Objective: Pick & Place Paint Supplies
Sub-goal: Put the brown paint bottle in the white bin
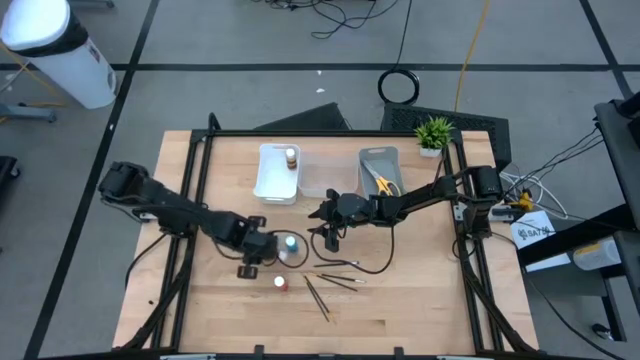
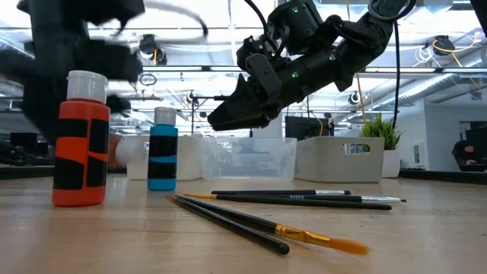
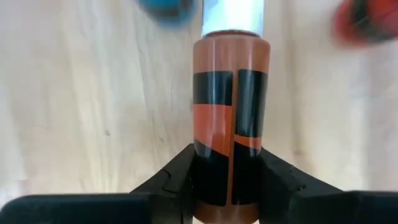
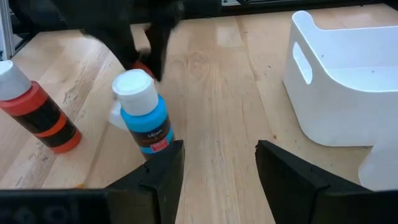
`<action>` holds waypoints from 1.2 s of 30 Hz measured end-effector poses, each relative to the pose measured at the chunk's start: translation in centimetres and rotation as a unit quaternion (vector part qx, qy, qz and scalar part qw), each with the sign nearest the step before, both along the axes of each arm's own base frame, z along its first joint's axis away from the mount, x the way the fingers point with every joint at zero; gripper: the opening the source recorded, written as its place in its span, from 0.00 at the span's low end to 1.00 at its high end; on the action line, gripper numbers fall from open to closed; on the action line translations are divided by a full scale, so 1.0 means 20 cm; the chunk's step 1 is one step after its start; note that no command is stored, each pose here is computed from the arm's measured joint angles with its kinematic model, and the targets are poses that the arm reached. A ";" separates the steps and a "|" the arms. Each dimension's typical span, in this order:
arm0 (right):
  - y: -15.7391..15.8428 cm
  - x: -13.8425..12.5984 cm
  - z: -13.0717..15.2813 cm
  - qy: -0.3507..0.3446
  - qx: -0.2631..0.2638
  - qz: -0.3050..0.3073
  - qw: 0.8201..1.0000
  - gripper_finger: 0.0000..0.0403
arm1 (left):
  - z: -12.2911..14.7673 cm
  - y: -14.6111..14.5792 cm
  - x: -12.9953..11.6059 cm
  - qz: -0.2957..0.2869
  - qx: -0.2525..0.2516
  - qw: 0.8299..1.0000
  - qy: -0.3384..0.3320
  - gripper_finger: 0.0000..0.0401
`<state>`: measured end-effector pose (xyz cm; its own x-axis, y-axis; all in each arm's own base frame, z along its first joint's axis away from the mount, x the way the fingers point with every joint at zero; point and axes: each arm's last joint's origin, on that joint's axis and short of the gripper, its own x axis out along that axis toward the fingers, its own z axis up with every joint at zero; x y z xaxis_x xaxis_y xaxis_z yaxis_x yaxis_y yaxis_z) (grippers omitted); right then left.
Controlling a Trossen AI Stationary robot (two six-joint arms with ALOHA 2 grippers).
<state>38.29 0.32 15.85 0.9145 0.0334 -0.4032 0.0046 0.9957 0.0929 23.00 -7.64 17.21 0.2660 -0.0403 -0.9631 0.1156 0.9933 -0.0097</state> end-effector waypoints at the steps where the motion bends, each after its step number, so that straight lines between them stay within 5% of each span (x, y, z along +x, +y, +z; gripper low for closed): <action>1: 0.00 0.00 0.00 0.000 0.000 0.000 1.000 0.46 | 0.03 -0.01 -0.01 -0.003 0.003 1.000 -0.014 0.30; 8: 0.00 0.00 0.00 0.001 -0.002 0.001 1.000 0.46 | 0.27 -0.03 -0.07 -0.036 0.042 0.977 -0.204 0.30; 13: 0.00 -0.01 0.09 -0.029 -0.017 0.010 0.999 0.44 | 0.36 -0.02 -0.06 -0.061 0.045 0.925 -0.373 0.30; 19: 0.09 -0.07 0.28 -0.088 -0.027 0.101 0.991 0.42 | 0.33 0.02 -0.04 -0.055 0.052 0.862 -0.501 0.30; 25: 0.21 -0.10 0.42 -0.177 -0.040 0.128 0.975 0.42 | 0.32 0.06 -0.03 -0.043 0.016 0.820 -0.571 0.30; 31: 0.29 -0.10 0.47 -0.249 -0.040 0.146 0.957 0.46 | 0.29 0.07 0.01 -0.045 -0.005 0.817 -0.575 0.30; 36: 0.33 -0.09 0.46 -0.267 -0.102 0.114 0.952 0.57 | 0.27 0.06 0.06 -0.055 -0.025 0.803 -0.594 0.30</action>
